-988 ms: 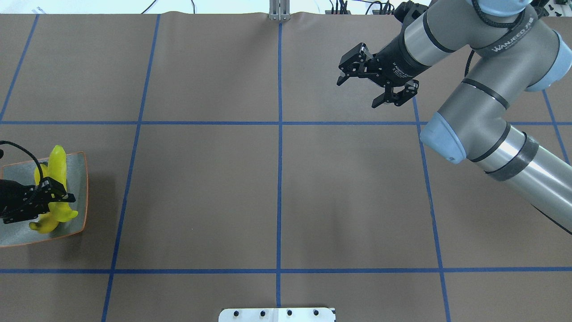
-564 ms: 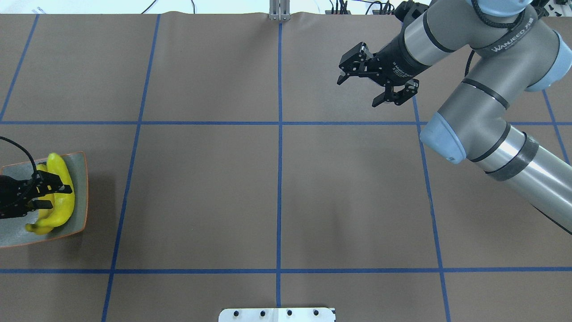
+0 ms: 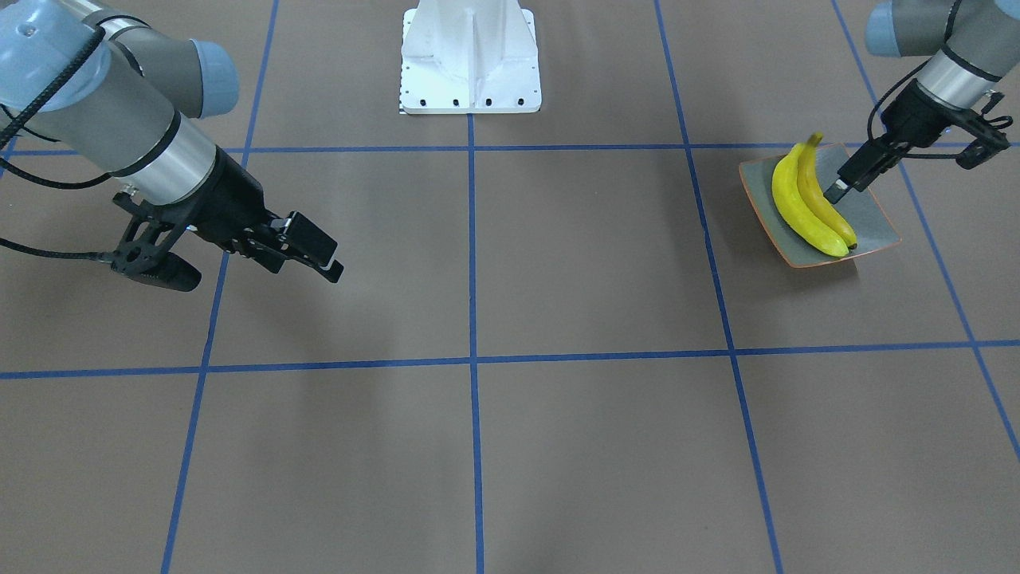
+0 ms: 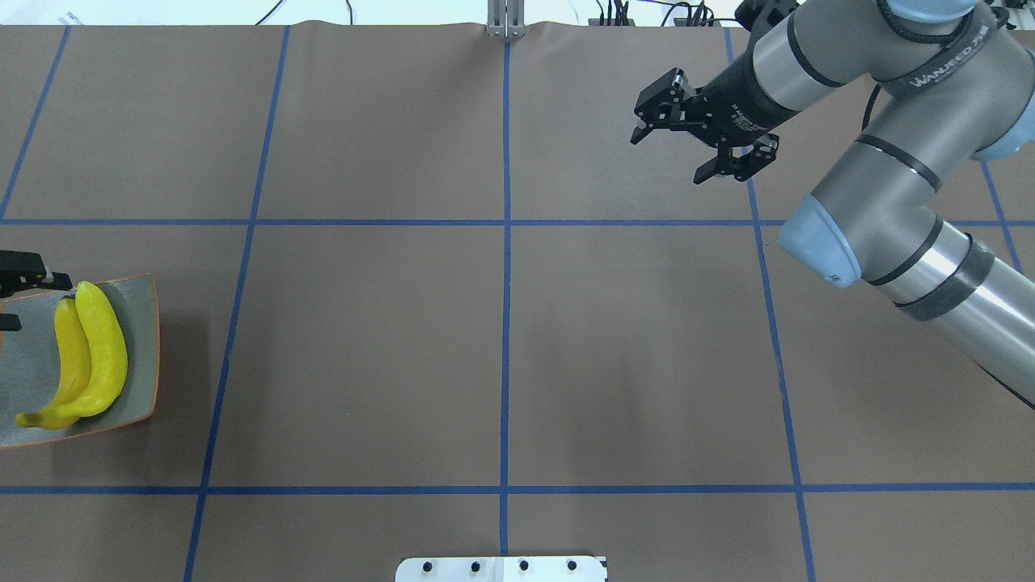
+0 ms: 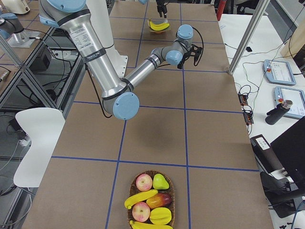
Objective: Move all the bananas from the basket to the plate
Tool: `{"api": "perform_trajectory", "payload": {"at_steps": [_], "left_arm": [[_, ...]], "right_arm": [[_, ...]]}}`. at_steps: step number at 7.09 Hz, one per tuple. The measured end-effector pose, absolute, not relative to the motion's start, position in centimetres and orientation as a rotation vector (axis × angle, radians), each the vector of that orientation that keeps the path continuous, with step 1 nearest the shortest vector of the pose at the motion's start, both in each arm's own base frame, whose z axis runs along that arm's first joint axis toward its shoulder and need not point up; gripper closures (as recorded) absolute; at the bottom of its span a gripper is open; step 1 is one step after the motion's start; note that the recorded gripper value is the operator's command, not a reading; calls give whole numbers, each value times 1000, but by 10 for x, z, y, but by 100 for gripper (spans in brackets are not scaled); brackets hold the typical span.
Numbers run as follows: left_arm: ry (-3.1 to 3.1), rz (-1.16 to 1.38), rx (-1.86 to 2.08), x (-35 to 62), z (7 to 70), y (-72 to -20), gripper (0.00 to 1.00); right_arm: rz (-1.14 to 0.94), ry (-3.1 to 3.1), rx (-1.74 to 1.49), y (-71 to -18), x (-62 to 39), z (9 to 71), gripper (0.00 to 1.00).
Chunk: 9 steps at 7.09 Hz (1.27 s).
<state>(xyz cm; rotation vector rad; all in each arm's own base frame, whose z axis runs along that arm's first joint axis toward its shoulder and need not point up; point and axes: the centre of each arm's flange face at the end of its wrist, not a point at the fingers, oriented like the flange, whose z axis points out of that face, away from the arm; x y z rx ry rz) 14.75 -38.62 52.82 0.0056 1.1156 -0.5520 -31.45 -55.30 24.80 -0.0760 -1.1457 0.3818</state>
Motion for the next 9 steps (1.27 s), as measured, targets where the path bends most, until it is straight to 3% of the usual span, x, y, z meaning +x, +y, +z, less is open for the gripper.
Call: {"api": "perform_trajectory", "payload": {"at_steps": [5,9], "left_arm": [[837,-320,278,114,509,-469,0],[829,-272,298,126,490,-487,0]], "right_arm": [[184,-882,48,-570,-177,426,0],[-77,-668,-2,-550,-14,541,0]]}}
